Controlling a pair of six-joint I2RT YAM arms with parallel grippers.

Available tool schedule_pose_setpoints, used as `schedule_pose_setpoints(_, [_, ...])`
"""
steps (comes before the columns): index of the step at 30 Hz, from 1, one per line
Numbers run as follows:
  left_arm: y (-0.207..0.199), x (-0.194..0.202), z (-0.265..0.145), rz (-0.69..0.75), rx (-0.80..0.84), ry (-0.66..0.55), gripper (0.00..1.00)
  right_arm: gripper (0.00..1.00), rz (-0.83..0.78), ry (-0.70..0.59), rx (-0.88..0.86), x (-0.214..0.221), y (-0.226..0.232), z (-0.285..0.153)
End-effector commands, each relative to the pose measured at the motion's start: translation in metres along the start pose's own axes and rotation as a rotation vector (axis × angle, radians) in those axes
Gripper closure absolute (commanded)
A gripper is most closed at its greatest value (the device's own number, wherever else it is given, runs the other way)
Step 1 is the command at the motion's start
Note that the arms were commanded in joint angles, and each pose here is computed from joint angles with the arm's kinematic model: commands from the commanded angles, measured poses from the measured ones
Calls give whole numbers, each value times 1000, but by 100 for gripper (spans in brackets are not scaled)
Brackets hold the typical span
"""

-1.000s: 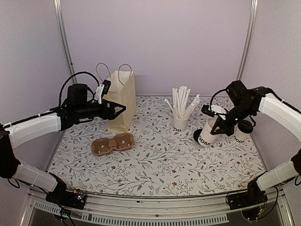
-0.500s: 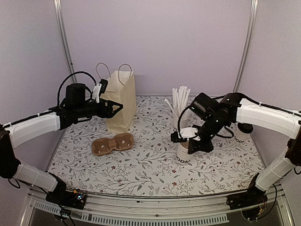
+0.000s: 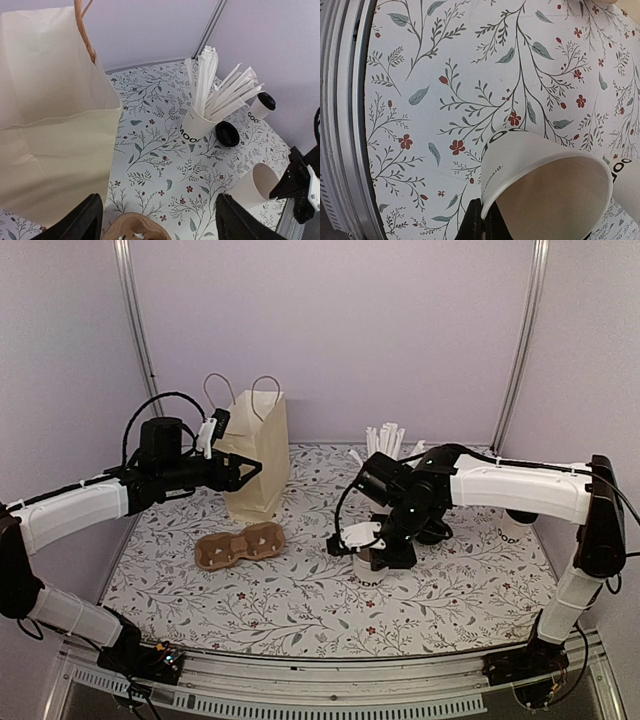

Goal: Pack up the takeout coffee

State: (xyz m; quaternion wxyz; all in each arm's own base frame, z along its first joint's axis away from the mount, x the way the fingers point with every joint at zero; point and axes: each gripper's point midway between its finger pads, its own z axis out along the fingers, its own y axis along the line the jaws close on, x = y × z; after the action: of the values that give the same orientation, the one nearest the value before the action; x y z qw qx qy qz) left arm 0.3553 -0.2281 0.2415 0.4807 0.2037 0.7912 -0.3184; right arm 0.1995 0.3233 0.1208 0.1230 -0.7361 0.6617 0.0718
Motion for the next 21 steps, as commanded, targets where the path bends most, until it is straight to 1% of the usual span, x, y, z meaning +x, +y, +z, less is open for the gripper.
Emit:
schedule_pose_setpoints(1, [1,2,0,-2,11,7,21,100,-7,-9,8,-17,-1,8])
schedule_pose_setpoints(5, [-1,2,0,-4,22,9,21,100,-6,7,1,-16,1,16])
schedule_pose_setpoints(7, [-2,2,0,-8,26,9,21,96,-5,8,0,-16,1,16])
schedule_pose_setpoints(8, [-2,2,0,-12,29,9,21,90,-4,6,-1,-16,2,16])
schedule_pose_setpoints(9, [-2,2,0,-14,31,11,21,82,-3,5,-4,-16,2,15])
schedule_pose_setpoints(11, [-2,3,1,-17,34,13,21,71,-4,4,0,-16,3,9])
schedule_pose_setpoints(12, [-2,3,1,-17,34,15,21,66,-5,2,1,-16,4,6])
schedule_pose_setpoints(14, [-2,3,1,-18,33,16,21,59,-12,-20,3,-17,6,-6])
schedule_pose_setpoints(17, [-2,3,1,-20,37,14,22,56,-16,-50,-1,-14,14,-23])
schedule_pose_setpoints(21, [-3,3,1,-17,40,14,21,55,45,-36,41,23,4,-29])
